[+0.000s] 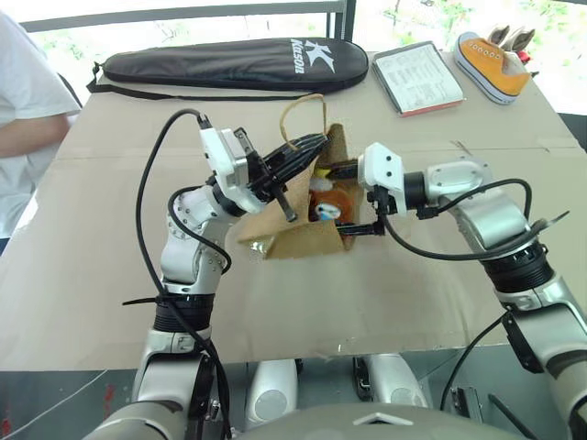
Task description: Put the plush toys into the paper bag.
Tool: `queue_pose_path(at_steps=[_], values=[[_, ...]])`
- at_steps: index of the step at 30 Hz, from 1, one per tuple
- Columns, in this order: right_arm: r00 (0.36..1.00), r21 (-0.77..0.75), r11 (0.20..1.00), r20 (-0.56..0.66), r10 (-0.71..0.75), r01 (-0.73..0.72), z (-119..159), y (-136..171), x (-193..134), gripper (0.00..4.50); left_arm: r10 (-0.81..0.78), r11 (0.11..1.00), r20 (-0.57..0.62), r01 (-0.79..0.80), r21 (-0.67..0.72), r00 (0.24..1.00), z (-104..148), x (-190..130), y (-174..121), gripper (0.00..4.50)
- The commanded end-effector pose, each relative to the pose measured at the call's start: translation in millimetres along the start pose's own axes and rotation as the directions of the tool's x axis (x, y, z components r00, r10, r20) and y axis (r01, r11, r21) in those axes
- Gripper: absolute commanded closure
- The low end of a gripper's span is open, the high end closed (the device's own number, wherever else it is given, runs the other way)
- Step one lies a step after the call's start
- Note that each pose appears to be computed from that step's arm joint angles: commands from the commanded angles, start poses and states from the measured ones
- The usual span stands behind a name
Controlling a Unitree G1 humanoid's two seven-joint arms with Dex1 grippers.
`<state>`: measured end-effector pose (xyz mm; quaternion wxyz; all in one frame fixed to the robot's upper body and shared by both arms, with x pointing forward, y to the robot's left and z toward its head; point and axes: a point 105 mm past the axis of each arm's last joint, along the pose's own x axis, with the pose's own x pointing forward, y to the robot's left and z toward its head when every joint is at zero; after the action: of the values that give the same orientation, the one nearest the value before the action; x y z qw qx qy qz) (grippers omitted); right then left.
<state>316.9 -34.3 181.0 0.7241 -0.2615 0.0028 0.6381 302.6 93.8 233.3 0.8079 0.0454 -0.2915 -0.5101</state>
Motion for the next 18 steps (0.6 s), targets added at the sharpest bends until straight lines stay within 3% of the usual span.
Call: queue_pose_path(at_steps=[1,7,9,11,13,18], values=[[0.995,-0.049,0.995,0.060,-0.082,0.085,26,-13,-23,0.03,0.006,1.000,0.020,-0.007,0.028,1.000,10,-3,2,4.50],[0.954,0.160,0.946,0.055,-0.293,0.282,27,-22,-80,0.03,0.041,0.998,0.011,-0.041,0.043,0.999,10,-7,4,4.50],[0.941,0.229,0.916,0.006,-0.340,0.329,18,-16,-93,0.03,0.045,0.998,0.009,-0.045,0.048,0.999,10,-8,5,4.50],[0.906,0.382,0.822,-0.142,-0.399,0.422,-17,-2,-108,0.03,0.051,0.997,0.009,-0.051,0.050,0.999,11,-9,6,4.50],[0.884,0.466,0.751,-0.239,-0.401,0.467,-40,12,-111,0.03,0.052,0.997,0.008,-0.052,0.050,0.999,11,-9,7,4.50],[0.887,0.587,0.667,-0.260,-0.381,0.459,-63,21,-94,0.03,0.038,0.998,0.006,-0.038,0.048,0.999,12,-7,7,4.50]])
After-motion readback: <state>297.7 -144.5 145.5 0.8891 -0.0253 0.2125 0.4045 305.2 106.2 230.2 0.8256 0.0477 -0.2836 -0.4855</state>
